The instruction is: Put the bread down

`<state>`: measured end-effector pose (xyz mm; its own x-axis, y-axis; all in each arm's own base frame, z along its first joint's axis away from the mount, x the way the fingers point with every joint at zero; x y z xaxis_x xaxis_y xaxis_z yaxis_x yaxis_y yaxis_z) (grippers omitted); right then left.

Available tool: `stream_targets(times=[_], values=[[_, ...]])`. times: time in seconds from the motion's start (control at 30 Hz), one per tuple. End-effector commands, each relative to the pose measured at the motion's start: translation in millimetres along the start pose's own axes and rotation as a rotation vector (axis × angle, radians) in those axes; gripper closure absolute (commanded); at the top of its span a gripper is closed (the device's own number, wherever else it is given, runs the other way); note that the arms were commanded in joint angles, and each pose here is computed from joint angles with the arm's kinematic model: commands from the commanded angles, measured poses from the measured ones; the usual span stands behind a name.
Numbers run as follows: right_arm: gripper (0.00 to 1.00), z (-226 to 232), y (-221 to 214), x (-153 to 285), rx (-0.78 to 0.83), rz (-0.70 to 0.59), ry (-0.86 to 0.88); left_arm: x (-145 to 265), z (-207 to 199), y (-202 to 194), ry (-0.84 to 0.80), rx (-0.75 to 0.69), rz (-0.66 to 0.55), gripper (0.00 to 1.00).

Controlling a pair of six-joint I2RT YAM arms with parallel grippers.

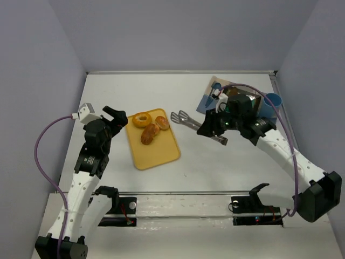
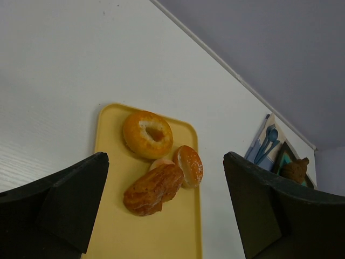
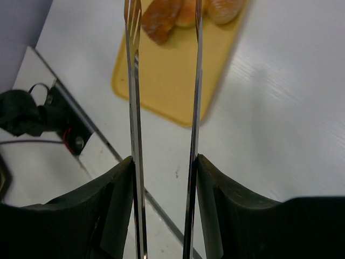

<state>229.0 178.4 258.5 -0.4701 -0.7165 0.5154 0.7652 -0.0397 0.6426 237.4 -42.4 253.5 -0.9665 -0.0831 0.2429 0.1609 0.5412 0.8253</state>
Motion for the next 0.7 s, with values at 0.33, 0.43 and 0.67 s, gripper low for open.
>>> stream_targets(times=[0.33,0.43,0.67], values=[[0.47,34,-50,-132,-0.022,0.286,0.268,0,-4,2,-0.021,0.006,-0.012,0.01],[0.45,35,-59,-140,-0.04,0.317,0.299,-1,-4,1,-0.015,0.005,-0.01,0.01],[0.46,31,-56,-161,-0.055,0.308,0.302,-3,-3,0,-0.014,0.003,-0.003,0.01]])
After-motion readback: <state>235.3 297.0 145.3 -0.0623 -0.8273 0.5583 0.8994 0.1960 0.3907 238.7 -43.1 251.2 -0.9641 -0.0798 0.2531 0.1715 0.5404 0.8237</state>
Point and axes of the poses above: each gripper's point midway between its finger pads, its own x axis back along the fingers, its own z axis along the line the jaws close on, y = z × x, the point moved 6 cm from there along x, back along the fingers, and after that the axes turned 7 degrees about -x, right-handed, at the moved point
